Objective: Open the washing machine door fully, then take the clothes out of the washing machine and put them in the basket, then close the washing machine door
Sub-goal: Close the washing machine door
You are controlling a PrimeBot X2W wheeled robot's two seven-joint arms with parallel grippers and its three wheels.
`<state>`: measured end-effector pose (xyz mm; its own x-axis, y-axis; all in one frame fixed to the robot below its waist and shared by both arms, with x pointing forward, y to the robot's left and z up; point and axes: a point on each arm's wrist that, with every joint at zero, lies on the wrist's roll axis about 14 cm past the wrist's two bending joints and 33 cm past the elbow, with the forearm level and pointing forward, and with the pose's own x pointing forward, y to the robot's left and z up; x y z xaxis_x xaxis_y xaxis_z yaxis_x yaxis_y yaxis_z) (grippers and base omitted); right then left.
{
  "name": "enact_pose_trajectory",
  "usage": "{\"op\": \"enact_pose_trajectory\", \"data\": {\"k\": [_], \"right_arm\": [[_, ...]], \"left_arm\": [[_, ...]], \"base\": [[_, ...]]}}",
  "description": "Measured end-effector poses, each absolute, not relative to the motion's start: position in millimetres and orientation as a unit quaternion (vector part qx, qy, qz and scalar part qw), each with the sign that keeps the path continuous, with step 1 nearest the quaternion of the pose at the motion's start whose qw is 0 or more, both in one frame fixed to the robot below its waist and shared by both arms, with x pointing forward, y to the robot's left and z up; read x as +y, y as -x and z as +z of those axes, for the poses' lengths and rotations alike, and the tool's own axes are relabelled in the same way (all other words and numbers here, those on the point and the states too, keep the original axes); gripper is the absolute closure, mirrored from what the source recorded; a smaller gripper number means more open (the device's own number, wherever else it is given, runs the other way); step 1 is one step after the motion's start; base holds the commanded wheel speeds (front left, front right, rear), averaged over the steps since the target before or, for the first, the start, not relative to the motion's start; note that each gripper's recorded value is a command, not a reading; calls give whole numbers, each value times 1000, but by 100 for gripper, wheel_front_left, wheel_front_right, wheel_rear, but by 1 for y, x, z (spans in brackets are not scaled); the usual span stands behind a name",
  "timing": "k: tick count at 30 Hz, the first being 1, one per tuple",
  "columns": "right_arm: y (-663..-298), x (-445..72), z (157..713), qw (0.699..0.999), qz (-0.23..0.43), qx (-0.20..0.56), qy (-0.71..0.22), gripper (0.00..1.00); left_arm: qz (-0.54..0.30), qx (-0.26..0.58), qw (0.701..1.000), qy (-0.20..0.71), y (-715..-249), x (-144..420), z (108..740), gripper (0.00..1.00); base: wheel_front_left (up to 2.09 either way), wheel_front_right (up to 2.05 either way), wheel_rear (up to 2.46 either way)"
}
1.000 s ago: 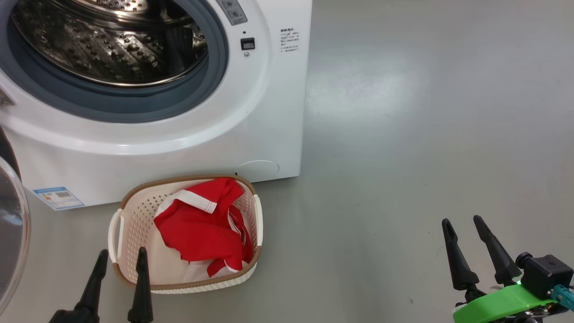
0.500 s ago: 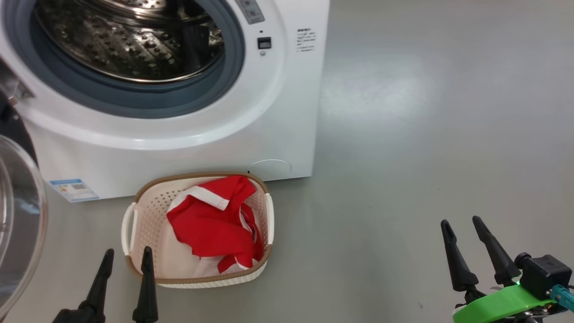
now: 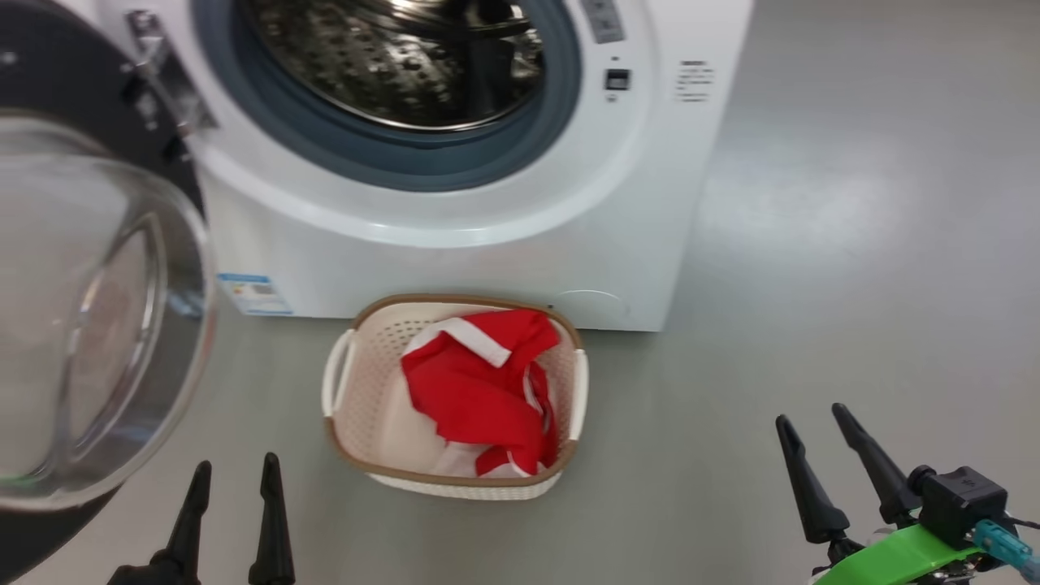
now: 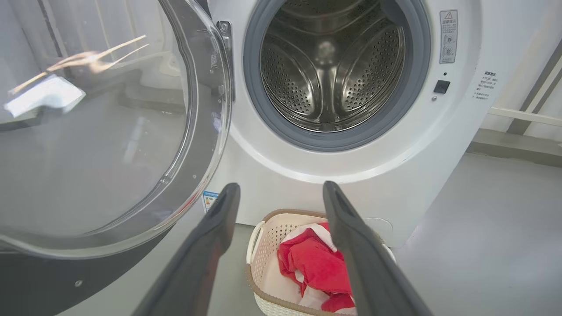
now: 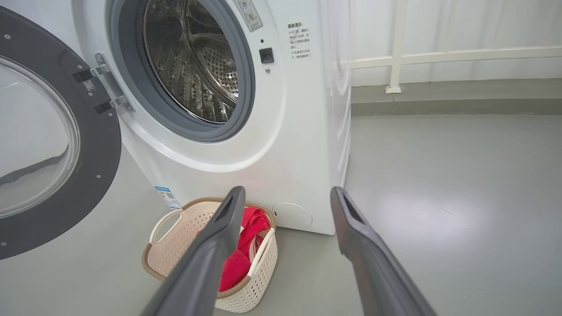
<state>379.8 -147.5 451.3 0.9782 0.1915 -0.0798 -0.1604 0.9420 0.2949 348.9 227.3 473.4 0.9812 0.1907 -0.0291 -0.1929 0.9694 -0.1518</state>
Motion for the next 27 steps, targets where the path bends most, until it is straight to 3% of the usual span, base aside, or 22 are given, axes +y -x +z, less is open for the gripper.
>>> {"op": "enact_pose_trajectory", "data": {"k": [14, 27], "right_arm": [[-388, -33, 451, 951, 267, 77, -137, 0], [-370, 37, 460, 917, 370, 81, -127, 0]], "left_arm": [[235, 14, 967, 92, -263, 286, 467, 0], [314, -3, 944, 100, -203, 313, 470, 0]], "base": [[0, 0, 0], [0, 0, 0]]}}
